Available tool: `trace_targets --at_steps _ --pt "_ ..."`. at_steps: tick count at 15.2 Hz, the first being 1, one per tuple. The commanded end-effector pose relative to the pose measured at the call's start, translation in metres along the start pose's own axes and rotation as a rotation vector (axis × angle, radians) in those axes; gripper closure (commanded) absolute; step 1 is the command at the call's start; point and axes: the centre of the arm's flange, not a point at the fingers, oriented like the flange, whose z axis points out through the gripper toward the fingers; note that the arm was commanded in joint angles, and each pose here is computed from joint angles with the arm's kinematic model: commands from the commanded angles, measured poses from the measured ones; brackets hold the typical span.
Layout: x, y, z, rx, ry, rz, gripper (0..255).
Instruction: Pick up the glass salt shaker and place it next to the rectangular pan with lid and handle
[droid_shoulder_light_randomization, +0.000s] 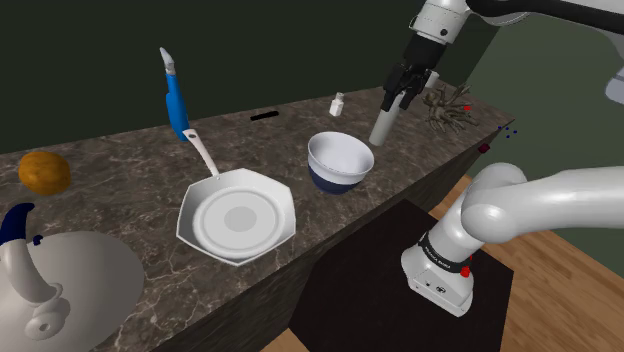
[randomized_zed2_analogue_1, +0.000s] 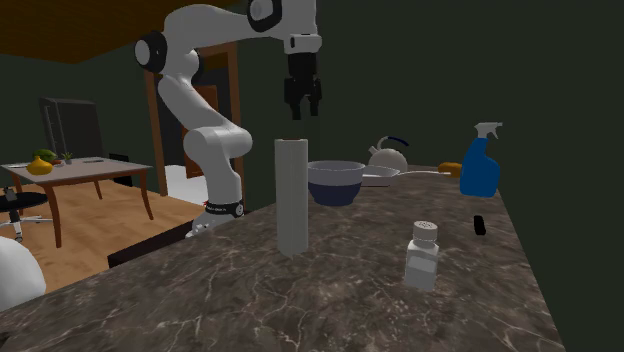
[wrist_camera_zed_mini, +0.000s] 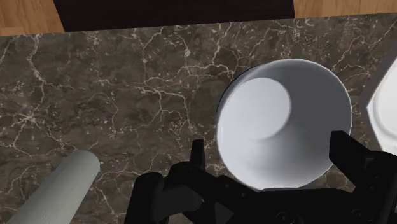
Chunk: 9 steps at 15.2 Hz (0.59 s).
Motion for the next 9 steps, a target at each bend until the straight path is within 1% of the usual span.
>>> trace_targets --at_steps 1,9 --pt "0.000 0.000 0.000 0.000 0.000 0.000 0" --pt "0.085 0.052 0.025 -0.032 -0.001 0.003 0"
